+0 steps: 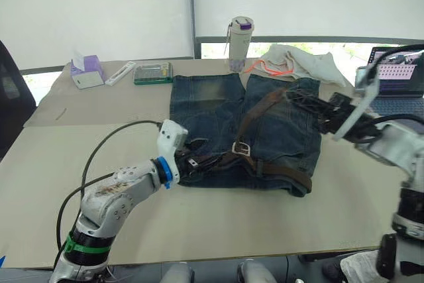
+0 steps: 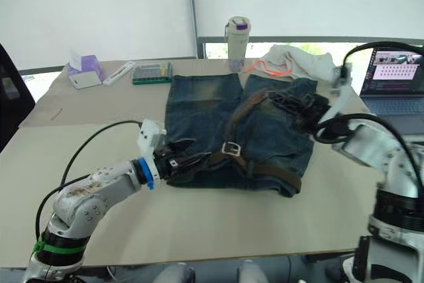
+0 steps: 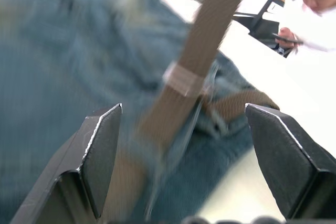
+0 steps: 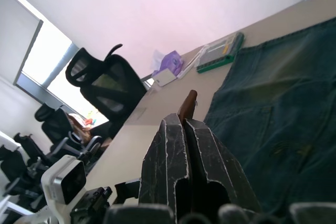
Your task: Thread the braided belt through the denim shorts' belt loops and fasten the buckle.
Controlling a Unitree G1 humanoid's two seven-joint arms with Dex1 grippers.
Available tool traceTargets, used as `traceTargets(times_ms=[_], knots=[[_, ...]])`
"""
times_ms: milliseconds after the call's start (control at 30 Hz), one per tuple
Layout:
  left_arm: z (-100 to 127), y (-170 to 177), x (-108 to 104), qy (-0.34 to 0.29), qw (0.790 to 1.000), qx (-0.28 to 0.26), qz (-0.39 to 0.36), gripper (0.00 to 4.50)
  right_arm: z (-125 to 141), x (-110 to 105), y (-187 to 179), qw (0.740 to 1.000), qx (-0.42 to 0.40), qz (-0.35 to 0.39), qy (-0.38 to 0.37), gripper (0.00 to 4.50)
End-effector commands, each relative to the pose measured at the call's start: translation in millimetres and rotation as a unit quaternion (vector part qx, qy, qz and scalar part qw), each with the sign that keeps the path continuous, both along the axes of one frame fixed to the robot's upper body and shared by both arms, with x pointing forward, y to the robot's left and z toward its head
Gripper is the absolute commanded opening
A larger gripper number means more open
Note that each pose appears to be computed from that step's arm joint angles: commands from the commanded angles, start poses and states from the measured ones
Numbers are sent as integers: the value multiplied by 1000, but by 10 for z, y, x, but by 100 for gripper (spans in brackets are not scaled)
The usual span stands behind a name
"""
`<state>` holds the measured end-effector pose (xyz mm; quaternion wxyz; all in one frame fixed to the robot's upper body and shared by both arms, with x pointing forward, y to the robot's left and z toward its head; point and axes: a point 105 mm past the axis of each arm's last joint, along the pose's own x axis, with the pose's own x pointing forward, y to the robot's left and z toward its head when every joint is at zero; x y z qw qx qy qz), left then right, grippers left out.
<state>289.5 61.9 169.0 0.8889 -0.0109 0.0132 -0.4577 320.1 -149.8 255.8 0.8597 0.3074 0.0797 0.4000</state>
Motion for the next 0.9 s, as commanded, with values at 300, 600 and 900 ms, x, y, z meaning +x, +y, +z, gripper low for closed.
traceTargets(times_ms=[300, 600, 900], knots=[[314, -97, 175, -264, 952, 78, 133, 396, 108, -42, 503, 999, 51, 8, 13, 0], [350, -124, 323, -285, 935, 80, 195, 371, 128, -29, 584, 997, 74, 6, 21, 0], [288, -63, 416, -268, 932, 80, 229, 80, 140, -37, 588, 997, 77, 2, 19, 0]])
